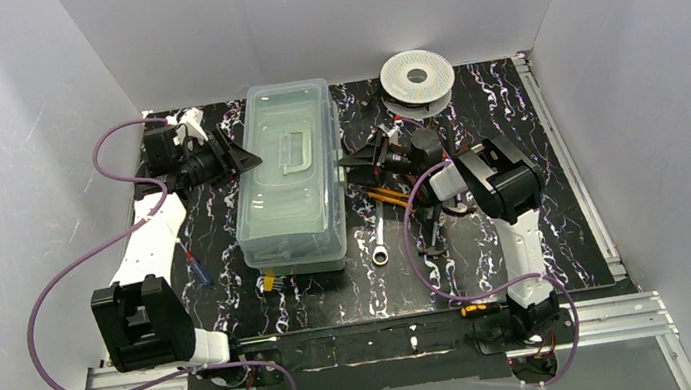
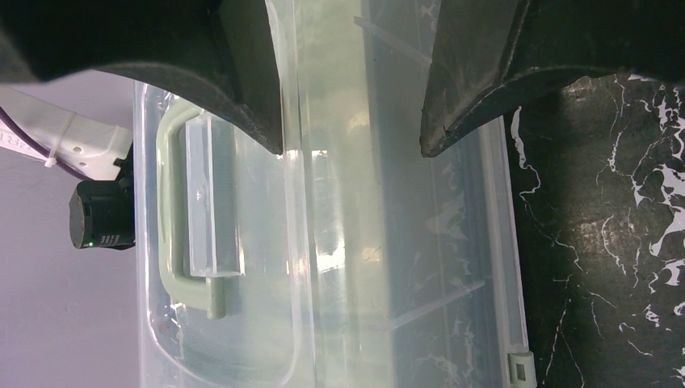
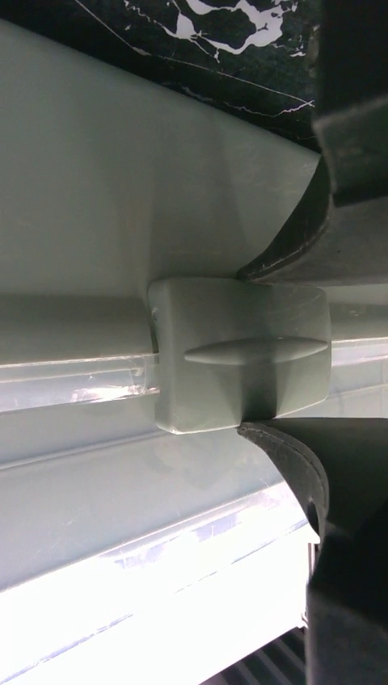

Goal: Pack the tool kit

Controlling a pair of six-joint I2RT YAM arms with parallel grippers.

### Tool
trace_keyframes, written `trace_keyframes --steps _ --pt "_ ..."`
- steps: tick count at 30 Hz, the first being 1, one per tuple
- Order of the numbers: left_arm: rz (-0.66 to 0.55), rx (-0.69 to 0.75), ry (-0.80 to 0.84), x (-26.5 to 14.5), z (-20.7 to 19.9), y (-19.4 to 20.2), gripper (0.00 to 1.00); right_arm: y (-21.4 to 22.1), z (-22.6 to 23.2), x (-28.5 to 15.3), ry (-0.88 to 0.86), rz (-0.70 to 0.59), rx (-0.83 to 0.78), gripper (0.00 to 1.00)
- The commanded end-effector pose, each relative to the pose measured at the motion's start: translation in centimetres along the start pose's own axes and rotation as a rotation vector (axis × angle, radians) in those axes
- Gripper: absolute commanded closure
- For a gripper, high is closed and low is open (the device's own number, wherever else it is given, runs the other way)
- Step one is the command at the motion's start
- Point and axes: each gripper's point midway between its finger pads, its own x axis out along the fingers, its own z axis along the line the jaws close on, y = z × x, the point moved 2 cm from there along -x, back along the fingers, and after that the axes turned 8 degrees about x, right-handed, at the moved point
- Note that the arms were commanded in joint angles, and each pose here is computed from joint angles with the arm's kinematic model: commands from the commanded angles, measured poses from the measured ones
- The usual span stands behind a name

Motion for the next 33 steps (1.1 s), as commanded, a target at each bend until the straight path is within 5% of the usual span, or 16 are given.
trace_keyframes --steps 1,5,14,33 --pt "0.365 -0.207 0.033 1.0 0.3 9.9 0.61 4.9 6.4 2.7 -0.160 0.162 -0.089 0.71" --pt "0.370 -0.197 0.021 0.9 0.4 10.0 0.61 5.1 7.3 2.7 -0.168 0.169 -0.086 0.88" --pt "0.359 -0.173 -0.015 0.4 0.7 9.8 0.62 5.3 7.7 2.0 -0.041 0.077 -0.165 0.97" --pt "0.345 -0.266 -0.025 0.2 2.3 9.7 0.65 3.9 6.8 1.3 0.203 -0.061 -0.250 0.99"
